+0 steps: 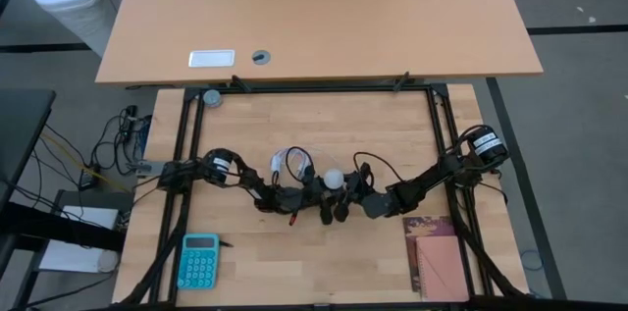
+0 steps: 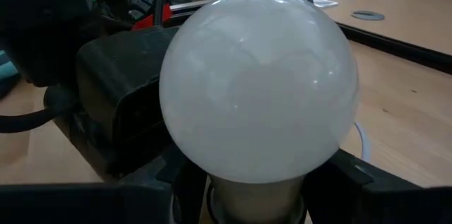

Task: Screw lightbulb
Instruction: Insert the white lightbulb into the lamp socket

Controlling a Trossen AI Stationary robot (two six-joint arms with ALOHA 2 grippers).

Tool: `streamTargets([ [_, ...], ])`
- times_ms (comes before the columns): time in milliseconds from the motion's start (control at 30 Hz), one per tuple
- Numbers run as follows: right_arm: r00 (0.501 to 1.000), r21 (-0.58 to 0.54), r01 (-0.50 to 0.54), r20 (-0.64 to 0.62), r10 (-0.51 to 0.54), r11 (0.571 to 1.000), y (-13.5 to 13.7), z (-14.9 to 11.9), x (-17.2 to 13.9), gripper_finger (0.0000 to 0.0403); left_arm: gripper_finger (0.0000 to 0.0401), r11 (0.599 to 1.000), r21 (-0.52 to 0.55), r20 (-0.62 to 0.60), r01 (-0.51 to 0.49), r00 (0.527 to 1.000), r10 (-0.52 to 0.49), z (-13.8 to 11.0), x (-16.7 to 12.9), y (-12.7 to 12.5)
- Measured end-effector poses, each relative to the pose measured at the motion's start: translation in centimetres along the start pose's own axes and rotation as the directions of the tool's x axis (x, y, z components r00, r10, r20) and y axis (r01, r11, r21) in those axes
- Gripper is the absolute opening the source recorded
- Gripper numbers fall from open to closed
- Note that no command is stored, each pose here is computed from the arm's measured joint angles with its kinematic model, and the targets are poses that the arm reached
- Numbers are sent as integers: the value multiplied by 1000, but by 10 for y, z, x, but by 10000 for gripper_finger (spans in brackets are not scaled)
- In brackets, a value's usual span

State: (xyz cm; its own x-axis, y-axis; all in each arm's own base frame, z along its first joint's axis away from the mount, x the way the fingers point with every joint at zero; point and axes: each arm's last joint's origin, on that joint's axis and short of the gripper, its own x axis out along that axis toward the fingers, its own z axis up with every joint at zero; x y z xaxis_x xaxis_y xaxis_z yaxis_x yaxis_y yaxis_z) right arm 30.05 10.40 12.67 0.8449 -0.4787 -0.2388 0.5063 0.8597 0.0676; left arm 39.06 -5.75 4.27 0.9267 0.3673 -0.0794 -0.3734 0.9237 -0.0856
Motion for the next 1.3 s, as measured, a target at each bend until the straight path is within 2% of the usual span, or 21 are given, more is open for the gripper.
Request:
streamTargets([
  [500,1000,6,-16,-5,16,1000,1,1,0,207,198,1000,4,-3,21,1000,-21,0,0,-1],
  [900,997,-18,-73,-27,72,997,3,1,-1,296,198,999,24,-5,30,1000,-30,0,0,-1],
  [1067,994,-44,-97,-47,95,994,3,2,-2,318,198,996,39,-14,76,997,-76,-1,0,-1],
  [1300,984,-75,-154,-97,146,985,3,3,-5,322,198,978,83,-31,192,981,-190,-1,1,-1],
])
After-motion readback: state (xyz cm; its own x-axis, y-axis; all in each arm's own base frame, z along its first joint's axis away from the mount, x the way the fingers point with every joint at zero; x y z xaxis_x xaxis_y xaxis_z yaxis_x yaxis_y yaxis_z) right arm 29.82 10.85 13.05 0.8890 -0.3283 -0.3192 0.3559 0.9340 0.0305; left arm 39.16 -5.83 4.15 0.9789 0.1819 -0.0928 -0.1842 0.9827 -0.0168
